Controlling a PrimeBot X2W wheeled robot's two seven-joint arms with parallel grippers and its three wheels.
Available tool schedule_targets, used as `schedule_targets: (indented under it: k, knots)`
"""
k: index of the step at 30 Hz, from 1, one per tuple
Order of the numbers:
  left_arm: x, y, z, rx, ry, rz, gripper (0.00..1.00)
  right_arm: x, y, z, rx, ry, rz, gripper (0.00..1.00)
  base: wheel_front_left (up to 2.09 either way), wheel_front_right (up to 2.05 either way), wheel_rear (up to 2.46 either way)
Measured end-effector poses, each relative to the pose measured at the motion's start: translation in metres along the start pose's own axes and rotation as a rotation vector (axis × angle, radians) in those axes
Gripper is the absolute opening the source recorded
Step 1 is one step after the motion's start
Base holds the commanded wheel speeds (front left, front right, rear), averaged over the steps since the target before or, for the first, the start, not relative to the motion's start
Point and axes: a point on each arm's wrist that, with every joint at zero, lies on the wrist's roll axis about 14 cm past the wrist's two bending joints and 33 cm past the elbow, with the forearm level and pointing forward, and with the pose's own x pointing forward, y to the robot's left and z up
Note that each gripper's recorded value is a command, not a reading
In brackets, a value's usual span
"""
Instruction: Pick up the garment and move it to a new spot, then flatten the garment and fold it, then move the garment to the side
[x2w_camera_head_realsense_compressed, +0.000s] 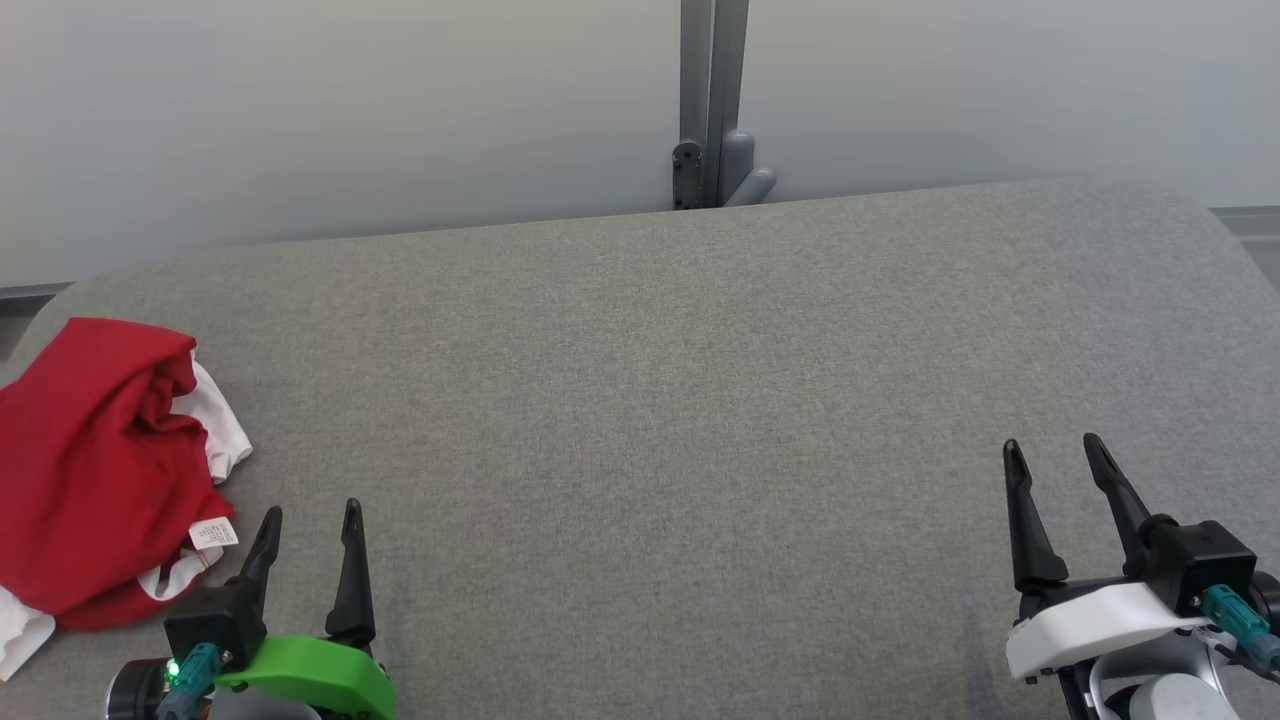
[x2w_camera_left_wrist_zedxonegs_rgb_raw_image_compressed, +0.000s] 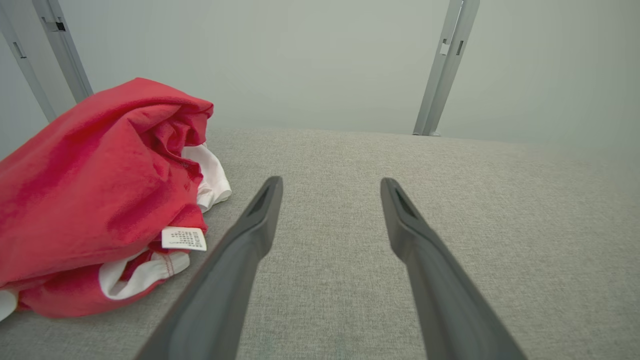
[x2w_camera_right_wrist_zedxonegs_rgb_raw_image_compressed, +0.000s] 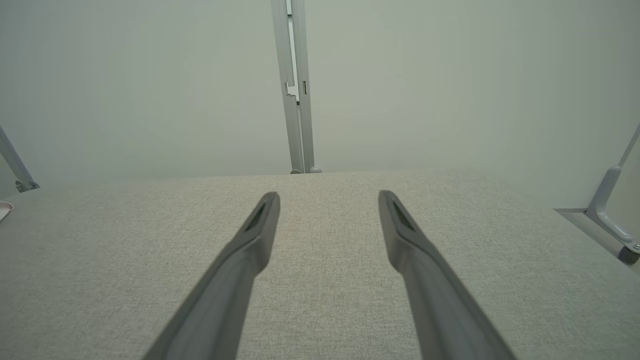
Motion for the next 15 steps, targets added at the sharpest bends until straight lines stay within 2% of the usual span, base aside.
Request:
schedule_targets:
  k: [15]
  knots:
    - [0.0000, -0.0015, 0.0014, 0.105, -0.015, -0.018, 1.00, -0.0012, 0.0010, 0.0040, -0.110, -0.021, 0.014, 1.00, 0.00, 0.00, 0.00]
